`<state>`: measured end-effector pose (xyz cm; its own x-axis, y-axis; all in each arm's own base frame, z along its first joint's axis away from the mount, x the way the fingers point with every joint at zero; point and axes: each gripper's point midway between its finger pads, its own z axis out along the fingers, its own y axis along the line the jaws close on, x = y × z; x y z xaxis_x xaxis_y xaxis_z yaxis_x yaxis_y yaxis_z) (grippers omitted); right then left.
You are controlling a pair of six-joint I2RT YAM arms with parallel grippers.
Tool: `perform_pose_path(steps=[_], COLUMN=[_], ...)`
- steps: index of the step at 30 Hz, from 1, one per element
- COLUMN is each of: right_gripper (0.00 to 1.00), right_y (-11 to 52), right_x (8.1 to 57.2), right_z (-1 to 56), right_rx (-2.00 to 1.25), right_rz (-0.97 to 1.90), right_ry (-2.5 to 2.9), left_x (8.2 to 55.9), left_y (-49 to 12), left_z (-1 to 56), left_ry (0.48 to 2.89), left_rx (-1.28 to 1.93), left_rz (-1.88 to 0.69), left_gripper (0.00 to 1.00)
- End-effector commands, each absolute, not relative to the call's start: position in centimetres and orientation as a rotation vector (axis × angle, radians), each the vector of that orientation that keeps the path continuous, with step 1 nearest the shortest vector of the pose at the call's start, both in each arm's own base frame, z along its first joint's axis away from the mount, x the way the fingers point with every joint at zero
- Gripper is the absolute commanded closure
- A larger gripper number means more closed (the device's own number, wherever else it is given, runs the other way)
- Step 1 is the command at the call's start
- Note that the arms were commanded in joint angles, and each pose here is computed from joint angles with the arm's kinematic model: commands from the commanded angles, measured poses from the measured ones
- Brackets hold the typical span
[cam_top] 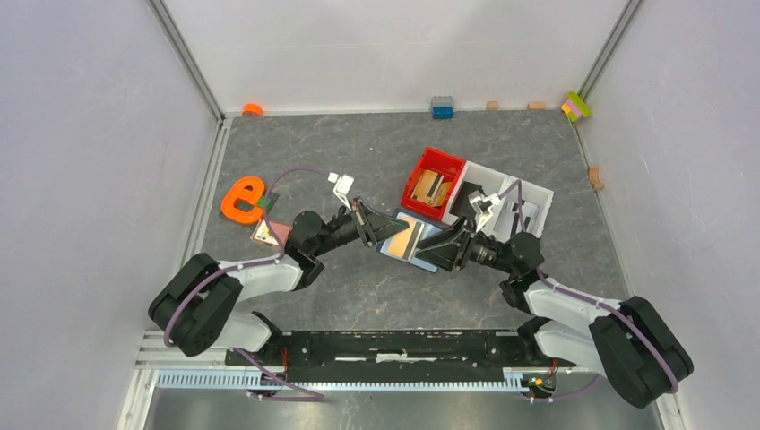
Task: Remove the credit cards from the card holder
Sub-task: Remove the credit card from the card holder.
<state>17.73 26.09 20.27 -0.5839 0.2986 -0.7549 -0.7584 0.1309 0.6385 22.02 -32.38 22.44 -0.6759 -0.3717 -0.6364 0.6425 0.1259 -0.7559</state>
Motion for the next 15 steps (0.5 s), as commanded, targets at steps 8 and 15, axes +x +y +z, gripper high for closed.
perform_pose_path(steps=[8,15], right_gripper=[0.44,0.46], right_y=[25.2,25.7], right_x=[17.9,16.9], right_z=[22.6,23.1], right_rx=[-0.488,-0.5], right_rz=[1.513,1.628], right_ry=[1.447,1.421], left_x=[21.4,21.0], left_y=[-32.7,-33.0], left_z=[25.7,25.9], left_ry=[1.499,1.49], left_rx=[0.337,0.354], left_rz=[-1.714,-1.75], left_gripper=[0.94,0.94])
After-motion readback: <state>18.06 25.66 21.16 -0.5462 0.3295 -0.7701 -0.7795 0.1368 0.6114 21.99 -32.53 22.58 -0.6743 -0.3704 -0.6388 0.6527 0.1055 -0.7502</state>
